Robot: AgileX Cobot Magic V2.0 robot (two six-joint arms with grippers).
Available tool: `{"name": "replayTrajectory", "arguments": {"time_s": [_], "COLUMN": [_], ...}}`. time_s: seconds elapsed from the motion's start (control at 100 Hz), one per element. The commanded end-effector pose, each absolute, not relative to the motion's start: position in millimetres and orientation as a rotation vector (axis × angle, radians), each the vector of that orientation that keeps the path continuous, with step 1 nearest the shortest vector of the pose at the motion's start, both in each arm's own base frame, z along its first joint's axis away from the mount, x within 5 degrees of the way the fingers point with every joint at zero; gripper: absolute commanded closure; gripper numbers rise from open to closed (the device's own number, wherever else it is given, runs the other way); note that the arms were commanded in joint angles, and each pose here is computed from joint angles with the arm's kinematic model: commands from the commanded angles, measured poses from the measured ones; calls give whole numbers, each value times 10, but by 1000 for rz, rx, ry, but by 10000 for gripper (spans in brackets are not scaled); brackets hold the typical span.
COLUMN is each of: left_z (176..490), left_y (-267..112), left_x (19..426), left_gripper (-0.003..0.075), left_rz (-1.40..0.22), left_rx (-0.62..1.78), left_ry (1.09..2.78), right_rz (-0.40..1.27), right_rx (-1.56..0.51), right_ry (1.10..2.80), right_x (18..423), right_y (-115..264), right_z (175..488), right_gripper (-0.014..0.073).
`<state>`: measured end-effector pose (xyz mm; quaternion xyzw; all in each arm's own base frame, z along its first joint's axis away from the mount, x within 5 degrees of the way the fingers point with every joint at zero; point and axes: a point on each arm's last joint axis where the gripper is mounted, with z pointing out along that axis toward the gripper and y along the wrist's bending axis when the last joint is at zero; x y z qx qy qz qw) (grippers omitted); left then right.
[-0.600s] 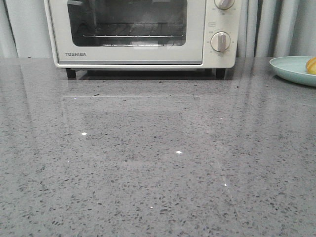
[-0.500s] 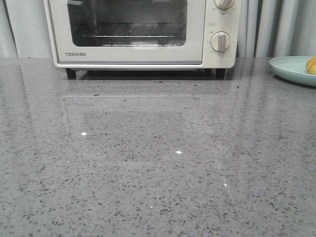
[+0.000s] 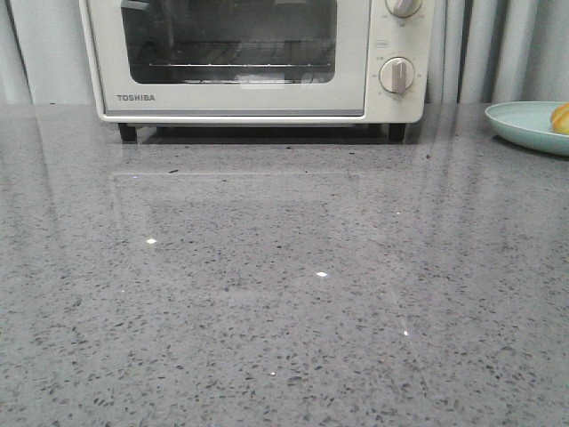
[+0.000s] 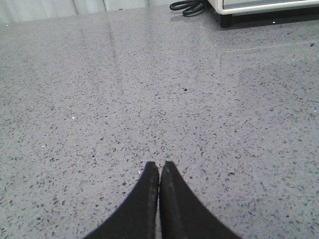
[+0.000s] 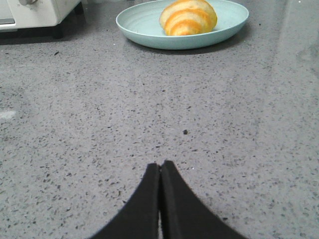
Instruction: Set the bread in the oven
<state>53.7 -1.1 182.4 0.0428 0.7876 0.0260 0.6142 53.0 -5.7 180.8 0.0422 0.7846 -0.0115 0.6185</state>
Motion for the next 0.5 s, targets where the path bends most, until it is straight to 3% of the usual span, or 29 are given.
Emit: {"name": "replayTrajectory", "arguments": {"time_s": [0.0,0.3,0.37,0.49], "left_z": [1820,1821,1878,2025], "left_y": [-10,-10,-29,-29], "left_x": [537,538,546,551], "left_gripper": [741,741,741,741], "left_rz": [51,50,-45,-389], "left_rx": [80,80,2,-324], "left_ry": [1751,1750,1688,1504], "right_rz": [-19,-13,32,217], "right_rx": [85,78,90,223], "right_ry": [1765,1723,1631,1437], "right_x": [538,545,555,551], "right_y": [-49,-43,-25,-13], "right_z": [1776,1814,1897,2062], "right_gripper": [666,666,666,666]}}
